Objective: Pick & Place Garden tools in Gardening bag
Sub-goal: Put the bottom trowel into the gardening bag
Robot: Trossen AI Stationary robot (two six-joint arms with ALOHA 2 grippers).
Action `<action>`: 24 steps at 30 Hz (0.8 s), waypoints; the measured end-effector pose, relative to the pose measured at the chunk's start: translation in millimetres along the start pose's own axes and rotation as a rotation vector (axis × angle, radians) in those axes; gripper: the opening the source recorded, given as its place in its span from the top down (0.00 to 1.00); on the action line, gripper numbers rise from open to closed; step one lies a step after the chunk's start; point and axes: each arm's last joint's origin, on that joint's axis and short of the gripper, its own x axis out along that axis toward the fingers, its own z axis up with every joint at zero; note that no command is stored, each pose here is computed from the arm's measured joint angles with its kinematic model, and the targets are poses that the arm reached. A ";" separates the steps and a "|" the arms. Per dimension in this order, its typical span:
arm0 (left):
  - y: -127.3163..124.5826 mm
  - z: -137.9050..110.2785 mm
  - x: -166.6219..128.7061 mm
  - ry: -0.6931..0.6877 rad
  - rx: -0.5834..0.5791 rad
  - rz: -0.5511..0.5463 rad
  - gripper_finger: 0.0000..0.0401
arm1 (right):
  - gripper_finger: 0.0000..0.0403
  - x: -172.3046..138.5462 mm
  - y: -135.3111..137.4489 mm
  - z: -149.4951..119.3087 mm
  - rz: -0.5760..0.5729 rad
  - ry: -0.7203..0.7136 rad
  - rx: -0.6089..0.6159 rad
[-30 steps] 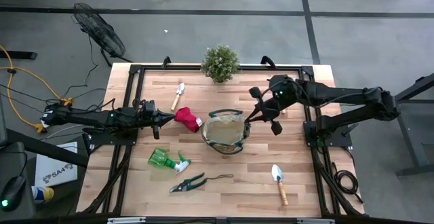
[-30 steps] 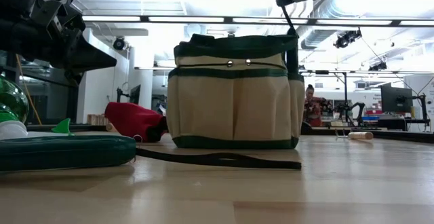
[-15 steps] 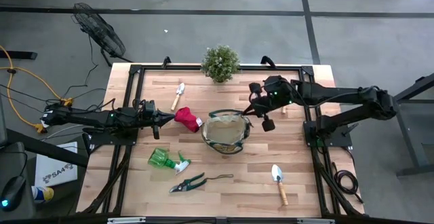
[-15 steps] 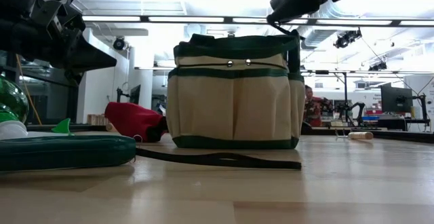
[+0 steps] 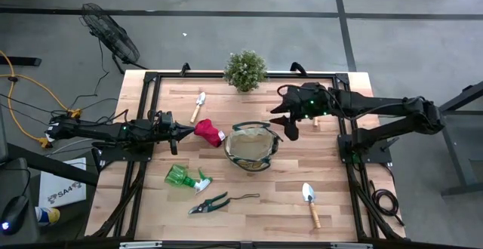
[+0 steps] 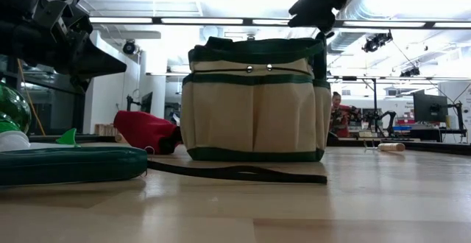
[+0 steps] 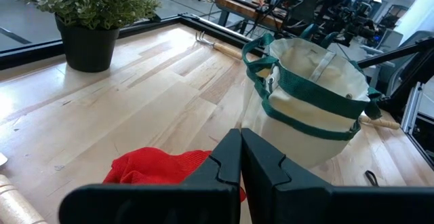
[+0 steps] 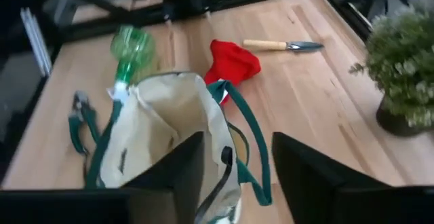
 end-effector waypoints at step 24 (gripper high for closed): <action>0.0 0.0 0.0 0.000 0.000 0.000 1.00 | 0.44 -58.8 46.0 -51.1 -0.096 0.383 0.697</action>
